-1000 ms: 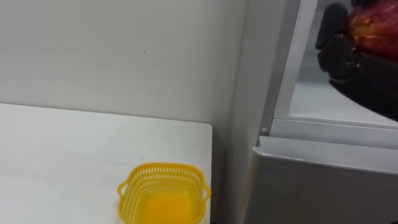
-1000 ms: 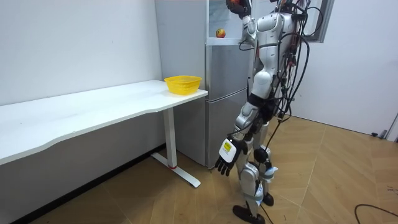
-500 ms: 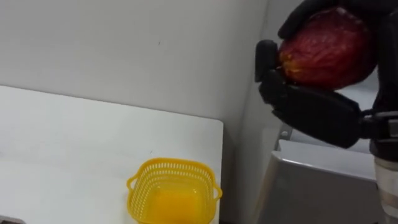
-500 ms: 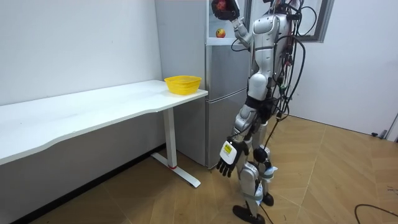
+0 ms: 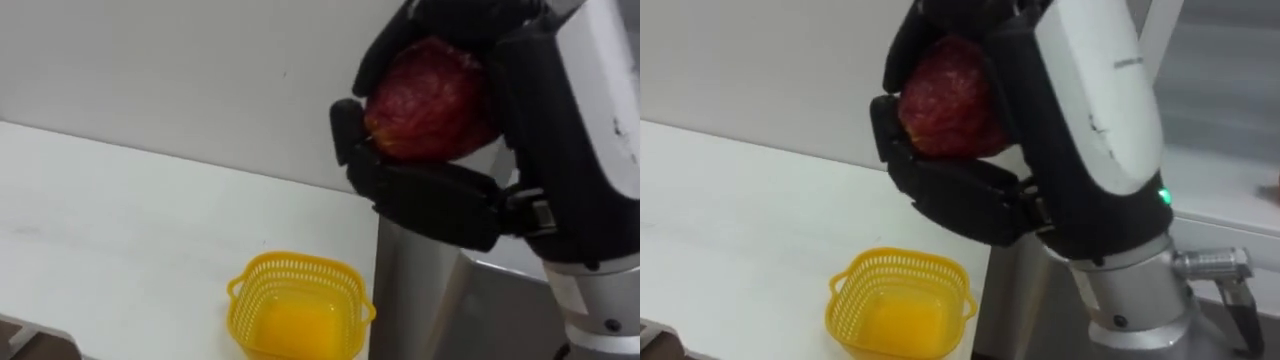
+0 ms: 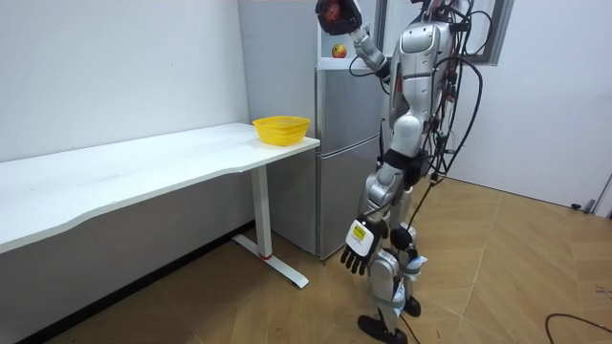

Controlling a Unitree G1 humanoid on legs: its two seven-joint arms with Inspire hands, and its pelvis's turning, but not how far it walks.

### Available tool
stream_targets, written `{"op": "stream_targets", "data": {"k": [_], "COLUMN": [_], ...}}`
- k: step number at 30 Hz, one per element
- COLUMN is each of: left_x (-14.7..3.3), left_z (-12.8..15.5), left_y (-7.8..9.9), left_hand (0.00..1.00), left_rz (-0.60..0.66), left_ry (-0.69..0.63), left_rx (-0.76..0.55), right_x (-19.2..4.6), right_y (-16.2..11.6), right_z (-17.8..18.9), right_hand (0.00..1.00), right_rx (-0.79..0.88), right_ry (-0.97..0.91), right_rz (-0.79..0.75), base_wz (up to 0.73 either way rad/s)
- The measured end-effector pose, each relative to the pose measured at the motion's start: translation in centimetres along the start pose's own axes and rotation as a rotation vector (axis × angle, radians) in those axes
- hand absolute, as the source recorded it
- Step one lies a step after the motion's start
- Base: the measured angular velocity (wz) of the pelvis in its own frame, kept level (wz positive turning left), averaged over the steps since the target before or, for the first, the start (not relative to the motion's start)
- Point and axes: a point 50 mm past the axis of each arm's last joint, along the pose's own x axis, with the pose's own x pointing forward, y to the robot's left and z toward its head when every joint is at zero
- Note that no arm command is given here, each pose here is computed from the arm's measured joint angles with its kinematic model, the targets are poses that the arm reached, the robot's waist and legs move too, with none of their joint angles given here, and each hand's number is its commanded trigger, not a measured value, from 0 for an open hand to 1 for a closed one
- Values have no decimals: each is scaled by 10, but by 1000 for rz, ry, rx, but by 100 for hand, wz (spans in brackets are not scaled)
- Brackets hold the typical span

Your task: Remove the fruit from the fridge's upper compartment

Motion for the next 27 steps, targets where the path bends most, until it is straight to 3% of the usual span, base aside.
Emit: {"op": "stream_targets", "data": {"k": [12, 17, 27], "left_x": [1, 0, 0], "left_z": [5, 1, 7], "left_y": [8, 22, 31], "left_hand": [0, 0, 0], "left_rz": [-3, 31, 51], "left_ry": [-15, -7, -15], "left_rx": [-11, 4, 32], "right_x": [-23, -42, -59], "right_y": [36, 50, 65], "right_z": [-57, -87, -108], "right_hand": [100, 100, 100], "right_rx": [-87, -129, -89], "right_ry": [228, 359, 501], "right_rz": [235, 360, 433], "base_wz": [7, 10, 8]}}
